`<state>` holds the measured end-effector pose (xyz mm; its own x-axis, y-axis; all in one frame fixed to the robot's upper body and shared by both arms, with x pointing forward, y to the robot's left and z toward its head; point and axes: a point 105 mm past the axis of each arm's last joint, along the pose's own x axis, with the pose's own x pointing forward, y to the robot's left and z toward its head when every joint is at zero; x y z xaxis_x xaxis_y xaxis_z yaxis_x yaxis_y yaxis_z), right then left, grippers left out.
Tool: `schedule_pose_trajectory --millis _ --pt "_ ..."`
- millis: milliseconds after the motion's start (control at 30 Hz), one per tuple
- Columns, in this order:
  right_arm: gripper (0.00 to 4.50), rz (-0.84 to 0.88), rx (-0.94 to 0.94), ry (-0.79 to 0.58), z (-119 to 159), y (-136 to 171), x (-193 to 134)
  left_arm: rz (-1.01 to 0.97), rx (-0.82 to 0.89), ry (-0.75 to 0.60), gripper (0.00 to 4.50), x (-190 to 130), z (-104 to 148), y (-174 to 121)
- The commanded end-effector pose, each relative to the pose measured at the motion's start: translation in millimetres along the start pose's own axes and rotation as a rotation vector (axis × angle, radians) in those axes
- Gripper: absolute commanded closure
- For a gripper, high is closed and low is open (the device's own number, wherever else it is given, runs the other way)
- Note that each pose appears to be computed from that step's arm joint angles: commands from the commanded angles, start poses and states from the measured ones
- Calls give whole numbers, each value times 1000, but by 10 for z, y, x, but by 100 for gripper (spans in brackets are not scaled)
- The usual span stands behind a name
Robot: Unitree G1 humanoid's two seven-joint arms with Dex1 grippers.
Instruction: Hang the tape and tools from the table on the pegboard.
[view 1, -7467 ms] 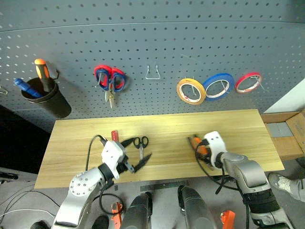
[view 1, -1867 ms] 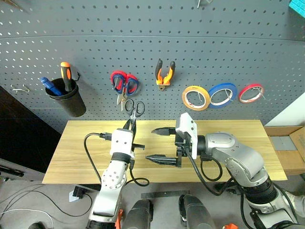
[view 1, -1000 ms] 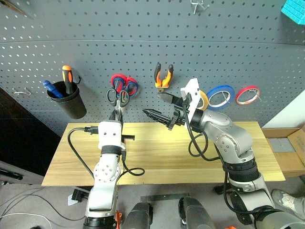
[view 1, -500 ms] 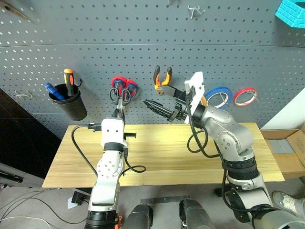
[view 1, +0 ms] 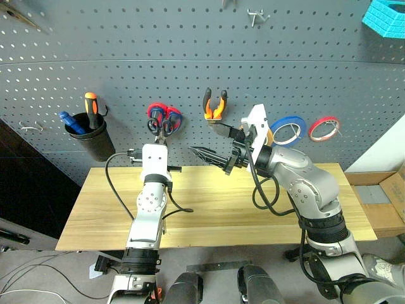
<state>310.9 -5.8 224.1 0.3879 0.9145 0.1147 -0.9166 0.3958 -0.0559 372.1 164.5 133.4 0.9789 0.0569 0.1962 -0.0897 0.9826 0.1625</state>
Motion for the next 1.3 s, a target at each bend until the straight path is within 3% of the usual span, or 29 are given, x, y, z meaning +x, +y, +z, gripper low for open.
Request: schedule_pose_trajectory --millis 33,300,367,500,567,667,900,1067,1300 --pt "0 33 -26 -28 91 89 -4 -2 7 2 396 -8 3 35" --pt "0 36 -9 -11 42 90 -2 57 25 26 141 -79 -74 219" --pt "0 43 -4 -7 38 107 -8 71 34 45 141 -131 -146 279" --pt "0 73 28 39 -65 186 -47 113 93 283 141 -366 -666 492" --pt "0 19 66 114 -239 158 -7 142 79 482 141 -537 -1018 572" --pt "0 -17 46 244 -547 196 28 119 27 627 141 -674 -1259 508" --pt "0 -84 74 343 -966 182 -1 91 -6 704 141 -570 -1345 273" --pt "0 -83 87 349 -1004 227 -33 58 -20 672 141 -487 -1272 169" --pt "0 -84 84 362 -1024 233 -65 119 -26 790 141 -609 -1433 235"
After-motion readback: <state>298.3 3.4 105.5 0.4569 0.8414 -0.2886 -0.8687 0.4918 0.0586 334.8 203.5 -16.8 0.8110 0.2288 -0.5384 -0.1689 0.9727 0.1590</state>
